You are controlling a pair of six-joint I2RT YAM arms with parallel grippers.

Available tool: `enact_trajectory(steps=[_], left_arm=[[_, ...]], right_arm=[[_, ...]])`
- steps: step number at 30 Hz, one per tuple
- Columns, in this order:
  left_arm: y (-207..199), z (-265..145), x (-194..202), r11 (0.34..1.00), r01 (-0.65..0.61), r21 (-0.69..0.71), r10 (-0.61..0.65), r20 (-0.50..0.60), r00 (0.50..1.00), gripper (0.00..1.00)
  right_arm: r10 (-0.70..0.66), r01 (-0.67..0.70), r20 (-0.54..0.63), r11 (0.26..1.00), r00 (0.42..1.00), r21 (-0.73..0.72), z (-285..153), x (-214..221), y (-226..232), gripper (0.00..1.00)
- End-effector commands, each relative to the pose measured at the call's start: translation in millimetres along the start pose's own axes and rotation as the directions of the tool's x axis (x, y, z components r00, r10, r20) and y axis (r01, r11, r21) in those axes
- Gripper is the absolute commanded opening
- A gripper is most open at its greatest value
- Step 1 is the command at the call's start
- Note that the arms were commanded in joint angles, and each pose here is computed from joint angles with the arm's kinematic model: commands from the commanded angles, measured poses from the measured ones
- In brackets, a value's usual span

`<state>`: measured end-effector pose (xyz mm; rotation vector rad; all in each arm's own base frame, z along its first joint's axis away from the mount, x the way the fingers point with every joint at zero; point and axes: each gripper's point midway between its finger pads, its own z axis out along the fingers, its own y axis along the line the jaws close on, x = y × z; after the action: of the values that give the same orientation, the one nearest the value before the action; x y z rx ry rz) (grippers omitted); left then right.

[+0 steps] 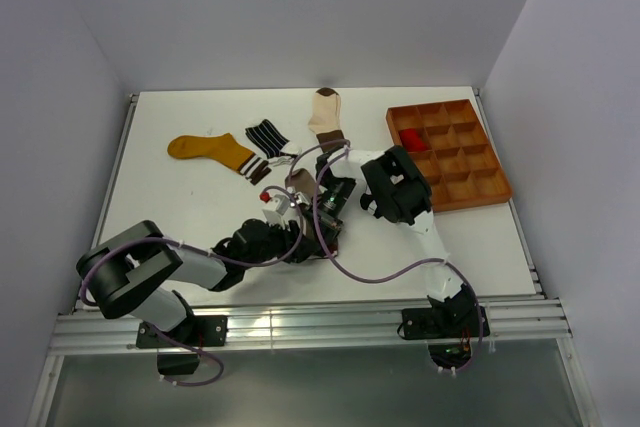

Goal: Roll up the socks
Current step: Roll the sock at the center of the board.

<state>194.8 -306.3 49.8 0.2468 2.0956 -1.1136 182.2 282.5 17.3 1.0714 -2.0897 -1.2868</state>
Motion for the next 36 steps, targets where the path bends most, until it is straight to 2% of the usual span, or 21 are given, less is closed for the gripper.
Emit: enact_trajectory(steps=[1, 6, 11, 17, 27, 32, 36], left_arm=[[-7, -1, -5, 0.998, -0.049, 0.025, 0.048, 0.010, 0.999, 0.52], [-7, -11, -5, 0.996, -0.082, 0.016, 0.082, -0.001, 0.997, 0.52], [-3, -14, -1, 0.994, -0.111, -0.002, 0.110, -0.037, 0.993, 0.48], [-1, -7, 2, 0.991, -0.134, -0.010, 0.133, -0.066, 0.989, 0.43], [-1, 2, -7, 0.988, -0.149, -0.029, 0.147, -0.054, 0.988, 0.41], [1, 10, -5, 0.987, -0.153, -0.039, 0.150, -0.076, 0.986, 0.33], [-1, 9, -2, 0.989, -0.146, -0.025, 0.144, -0.082, 0.986, 0.31]], right_arm=[[-0.016, 0.016, -0.002, 1.000, 1.000, -0.010, -7, 0, -1, 0.16], [-0.013, 0.013, -0.001, 1.000, 1.000, -0.024, -9, 1, -1, 0.16], [-0.005, 0.005, 0.003, 1.000, 1.000, -0.028, -9, 0, -2, 0.15], [0.003, -0.003, 0.009, 1.000, 1.000, -0.031, -9, -2, -4, 0.15], [0.004, -0.004, 0.009, 1.000, 1.000, -0.028, -10, -2, -4, 0.14], [0.003, -0.003, 0.011, 1.000, 1.000, -0.027, -11, -3, -4, 0.14], [0.007, -0.006, 0.011, 1.000, 1.000, -0.028, -11, -3, -5, 0.14]])
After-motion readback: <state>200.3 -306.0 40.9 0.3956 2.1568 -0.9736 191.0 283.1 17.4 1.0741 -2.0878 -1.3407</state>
